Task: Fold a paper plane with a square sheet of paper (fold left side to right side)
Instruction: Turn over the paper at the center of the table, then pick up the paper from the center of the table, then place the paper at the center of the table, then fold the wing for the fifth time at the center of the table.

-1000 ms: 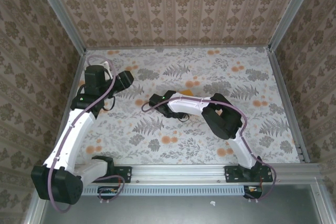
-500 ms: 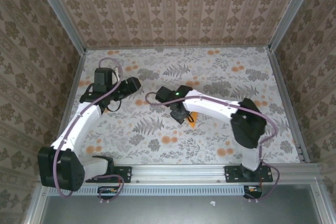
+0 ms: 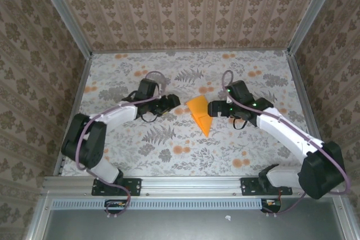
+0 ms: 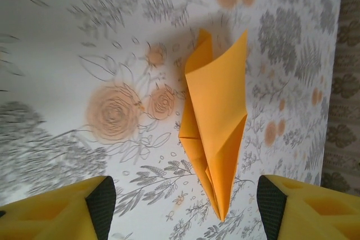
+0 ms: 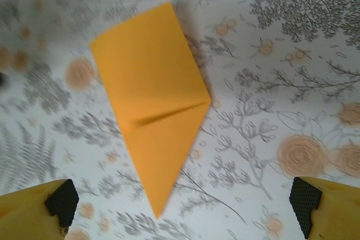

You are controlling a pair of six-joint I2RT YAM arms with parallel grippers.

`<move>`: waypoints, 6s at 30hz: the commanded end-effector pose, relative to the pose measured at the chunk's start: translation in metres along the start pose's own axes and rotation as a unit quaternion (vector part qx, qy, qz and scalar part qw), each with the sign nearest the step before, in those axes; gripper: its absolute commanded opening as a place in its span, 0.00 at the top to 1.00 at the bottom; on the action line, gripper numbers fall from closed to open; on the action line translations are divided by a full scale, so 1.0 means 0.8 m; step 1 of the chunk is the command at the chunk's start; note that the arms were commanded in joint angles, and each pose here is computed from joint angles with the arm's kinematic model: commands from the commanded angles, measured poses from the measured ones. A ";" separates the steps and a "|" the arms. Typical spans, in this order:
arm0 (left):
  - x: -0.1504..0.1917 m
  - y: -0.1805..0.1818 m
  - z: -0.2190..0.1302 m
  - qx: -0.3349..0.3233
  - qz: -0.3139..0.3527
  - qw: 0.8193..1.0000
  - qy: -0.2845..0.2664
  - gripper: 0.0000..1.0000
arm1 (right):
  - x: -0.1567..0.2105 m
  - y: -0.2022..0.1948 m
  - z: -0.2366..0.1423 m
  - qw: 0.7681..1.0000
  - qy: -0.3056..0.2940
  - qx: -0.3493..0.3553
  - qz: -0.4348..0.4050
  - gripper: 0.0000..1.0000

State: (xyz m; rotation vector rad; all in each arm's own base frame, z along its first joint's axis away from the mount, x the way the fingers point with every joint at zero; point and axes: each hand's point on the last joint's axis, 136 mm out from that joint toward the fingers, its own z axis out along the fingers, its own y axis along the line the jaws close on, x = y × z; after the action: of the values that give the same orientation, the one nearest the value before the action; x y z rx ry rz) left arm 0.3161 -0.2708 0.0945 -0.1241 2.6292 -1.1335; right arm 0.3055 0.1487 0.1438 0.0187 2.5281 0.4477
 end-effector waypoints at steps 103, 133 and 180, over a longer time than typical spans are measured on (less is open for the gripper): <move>0.064 -0.047 -0.064 -0.104 0.371 0.923 0.019 0.24 | 0.009 0.052 0.131 0.954 0.188 -0.184 0.143 1.00; 0.156 -0.025 0.049 -0.298 0.416 0.855 0.088 0.42 | 0.013 0.049 0.157 0.949 0.205 -0.149 0.186 1.00; 0.132 -0.036 0.072 -0.096 0.274 0.947 0.135 0.97 | -0.013 -0.035 0.066 0.984 0.051 -0.071 0.153 0.19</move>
State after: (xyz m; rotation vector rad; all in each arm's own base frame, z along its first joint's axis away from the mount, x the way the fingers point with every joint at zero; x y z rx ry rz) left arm 0.2320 -0.3345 0.0363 0.7738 2.7521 -0.5070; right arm 0.3555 0.1393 0.1120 0.3570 2.5640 0.7872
